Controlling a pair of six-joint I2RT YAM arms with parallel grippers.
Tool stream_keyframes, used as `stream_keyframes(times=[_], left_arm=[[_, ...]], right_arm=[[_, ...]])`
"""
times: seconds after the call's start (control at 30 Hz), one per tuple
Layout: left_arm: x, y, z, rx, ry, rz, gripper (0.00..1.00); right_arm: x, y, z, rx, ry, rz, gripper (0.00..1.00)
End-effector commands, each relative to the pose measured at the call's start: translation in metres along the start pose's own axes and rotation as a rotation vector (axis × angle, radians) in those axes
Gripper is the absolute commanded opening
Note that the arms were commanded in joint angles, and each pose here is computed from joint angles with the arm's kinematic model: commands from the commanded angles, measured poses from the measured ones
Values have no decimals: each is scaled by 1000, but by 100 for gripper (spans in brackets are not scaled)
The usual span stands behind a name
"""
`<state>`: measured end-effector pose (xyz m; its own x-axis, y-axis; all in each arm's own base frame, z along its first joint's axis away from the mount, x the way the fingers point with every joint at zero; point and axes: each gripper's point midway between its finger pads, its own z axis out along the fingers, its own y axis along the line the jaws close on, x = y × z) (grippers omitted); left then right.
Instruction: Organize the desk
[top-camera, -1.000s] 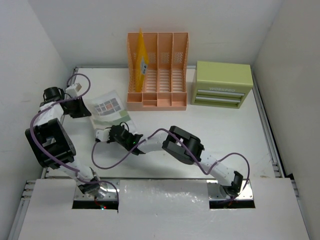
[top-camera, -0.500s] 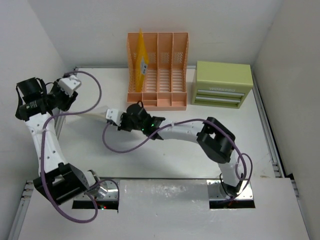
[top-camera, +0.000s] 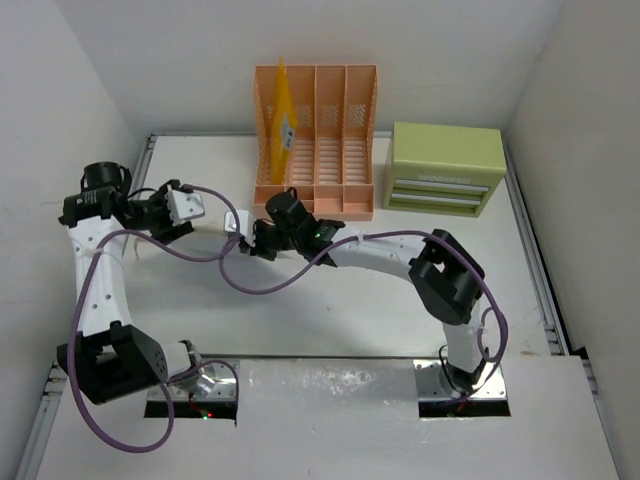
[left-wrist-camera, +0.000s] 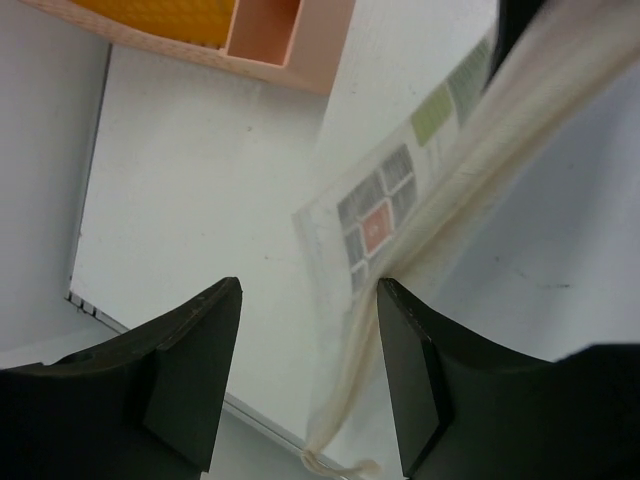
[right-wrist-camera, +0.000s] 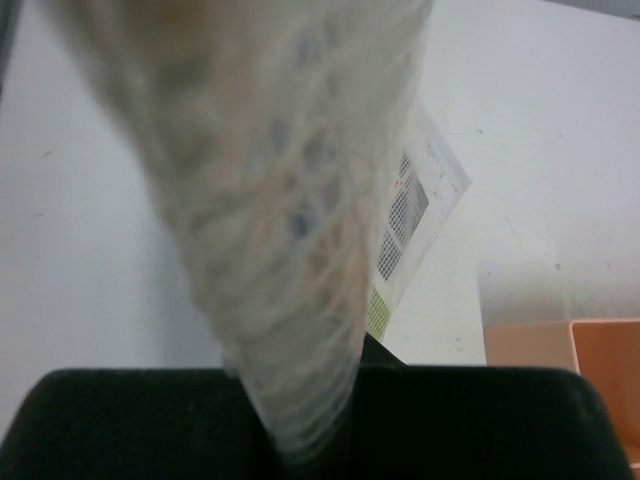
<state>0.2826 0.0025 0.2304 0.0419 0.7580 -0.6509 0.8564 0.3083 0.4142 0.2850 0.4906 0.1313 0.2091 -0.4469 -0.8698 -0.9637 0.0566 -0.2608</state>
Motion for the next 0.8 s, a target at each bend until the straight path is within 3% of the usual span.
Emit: stream_keyframes(times=[0.0,0.13,0.37,0.63,0.77], left_arm=[[-23,15,-2,-66,-69,58,55],[-24,-29,14,125,-88,54,55],[-4,-60,29,210,-50,9,53],[-41,-14,-2,65,-58,13,50],[-44,-17,-5,60,-59,33,63]], right_arm=[[-63,4,-24,-46,-161,-97,0],[-64,-3,-28,-4,-158,-85,0],[-60,-16,-31,48,-145,-89,0],[-31,-49,-35,147,-64,-59,0],[-32,-56,-39,177,-69,-60,0]])
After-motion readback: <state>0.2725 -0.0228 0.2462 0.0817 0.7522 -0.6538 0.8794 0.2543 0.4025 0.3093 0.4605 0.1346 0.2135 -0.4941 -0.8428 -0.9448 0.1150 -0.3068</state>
